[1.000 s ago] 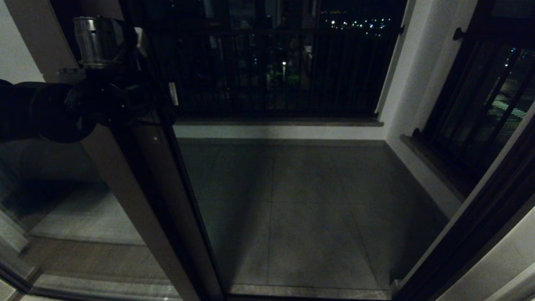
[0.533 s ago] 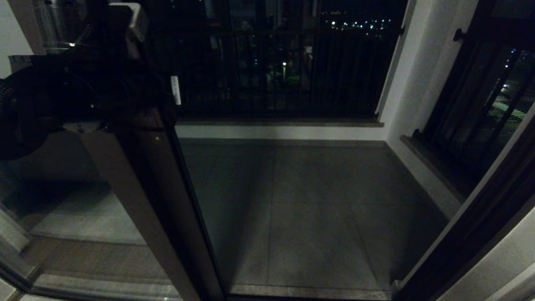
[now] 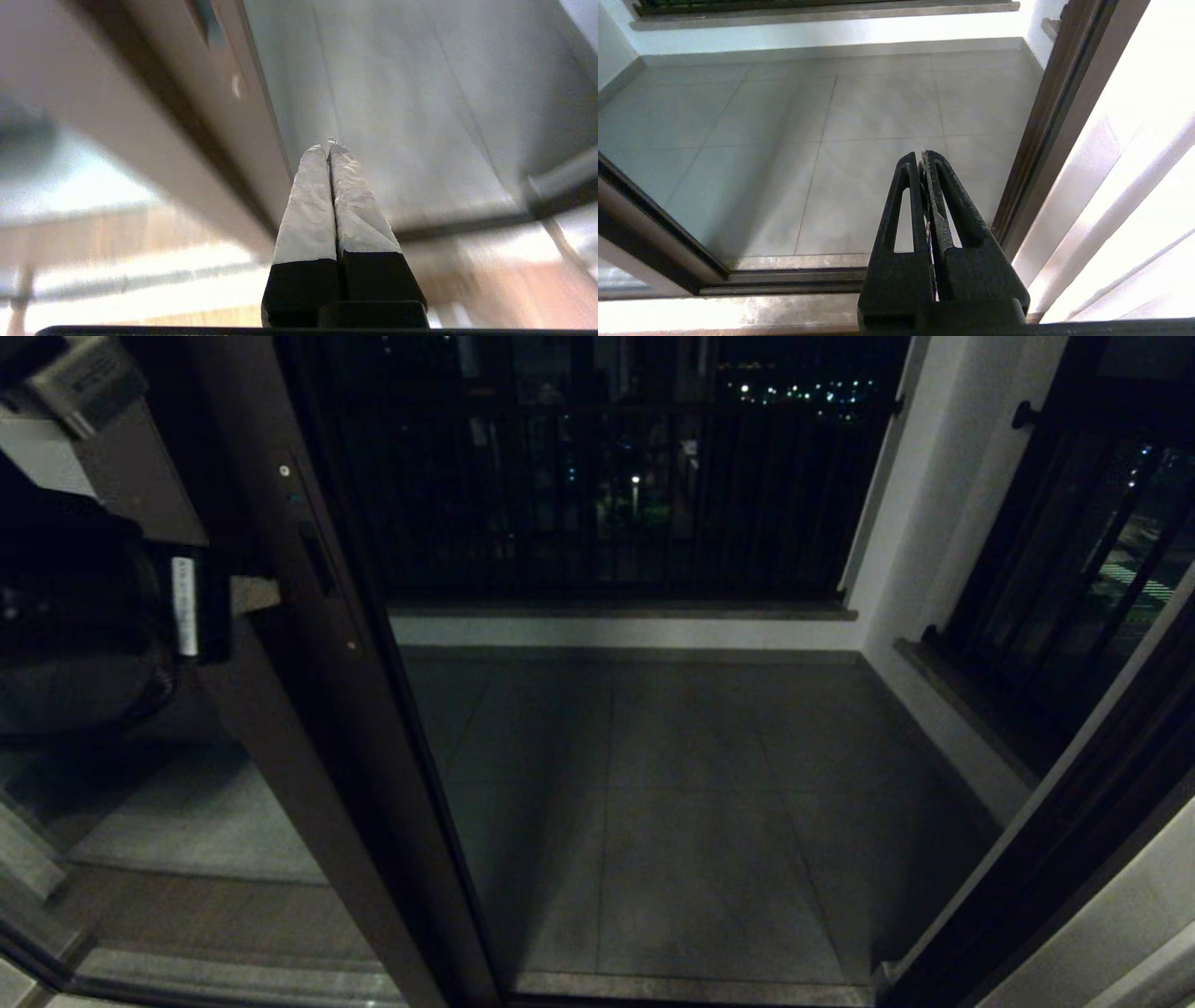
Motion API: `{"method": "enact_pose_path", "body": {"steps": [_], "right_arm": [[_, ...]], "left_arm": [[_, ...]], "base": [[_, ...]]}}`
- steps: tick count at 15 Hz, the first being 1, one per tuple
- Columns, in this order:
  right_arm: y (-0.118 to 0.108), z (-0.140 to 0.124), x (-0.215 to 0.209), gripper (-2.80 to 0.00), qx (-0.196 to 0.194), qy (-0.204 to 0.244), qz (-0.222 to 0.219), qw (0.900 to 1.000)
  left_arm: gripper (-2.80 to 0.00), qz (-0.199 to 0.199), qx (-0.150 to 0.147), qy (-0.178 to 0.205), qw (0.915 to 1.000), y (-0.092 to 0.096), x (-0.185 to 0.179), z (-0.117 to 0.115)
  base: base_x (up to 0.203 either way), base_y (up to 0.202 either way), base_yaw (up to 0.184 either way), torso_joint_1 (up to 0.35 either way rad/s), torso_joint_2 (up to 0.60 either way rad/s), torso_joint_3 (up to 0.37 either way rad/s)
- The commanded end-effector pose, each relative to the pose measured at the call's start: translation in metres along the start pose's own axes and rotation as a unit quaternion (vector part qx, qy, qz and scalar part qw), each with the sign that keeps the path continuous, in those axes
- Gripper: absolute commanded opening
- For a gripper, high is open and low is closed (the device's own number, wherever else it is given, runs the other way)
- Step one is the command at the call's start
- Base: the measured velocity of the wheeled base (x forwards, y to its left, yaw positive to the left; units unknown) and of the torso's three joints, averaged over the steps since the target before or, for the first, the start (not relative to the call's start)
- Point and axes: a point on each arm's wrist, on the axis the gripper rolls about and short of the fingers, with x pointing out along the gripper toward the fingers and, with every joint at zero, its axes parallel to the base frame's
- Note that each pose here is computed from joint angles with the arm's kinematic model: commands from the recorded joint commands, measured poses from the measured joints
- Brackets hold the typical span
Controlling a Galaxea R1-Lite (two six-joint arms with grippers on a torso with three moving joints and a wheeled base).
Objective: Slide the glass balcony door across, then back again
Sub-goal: Close the slid door
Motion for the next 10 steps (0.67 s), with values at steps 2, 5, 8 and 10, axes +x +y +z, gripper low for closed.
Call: {"method": "enact_pose_path", "body": {"steps": [2,5,8,10], "right_arm": [[0.0,0.0,0.0,-2.8,0.0,0.0,0.0,1.0],[0.0,0.0,0.0,-2.8,0.0,0.0,0.0,1.0],[0.0,0.0,0.0,-2.8,0.0,0.001,0.0,1.0],[0.0,0.0,0.0,-2.8,0.0,0.0,0.0,1.0]], "left_arm": [[-2.8,-0.001,-0.027,0.061,0.9978,0.013,-0.046,0.005],[0.0,0.007,-0.067,0.076,0.9948,0.012,-0.035,0.013],[0.0,0.02,-0.087,0.089,0.992,0.014,-0.014,0.014],[0.0,-0.005,-0.098,0.087,0.9914,0.02,0.0,0.017]], "base": [[0.0,0.0,0.0,0.0,0.0,0.0],[0.0,0.0,0.0,0.0,0.0,0.0],[0.0,0.0,0.0,0.0,0.0,0.0],[0.0,0.0,0.0,0.0,0.0,0.0]]}}
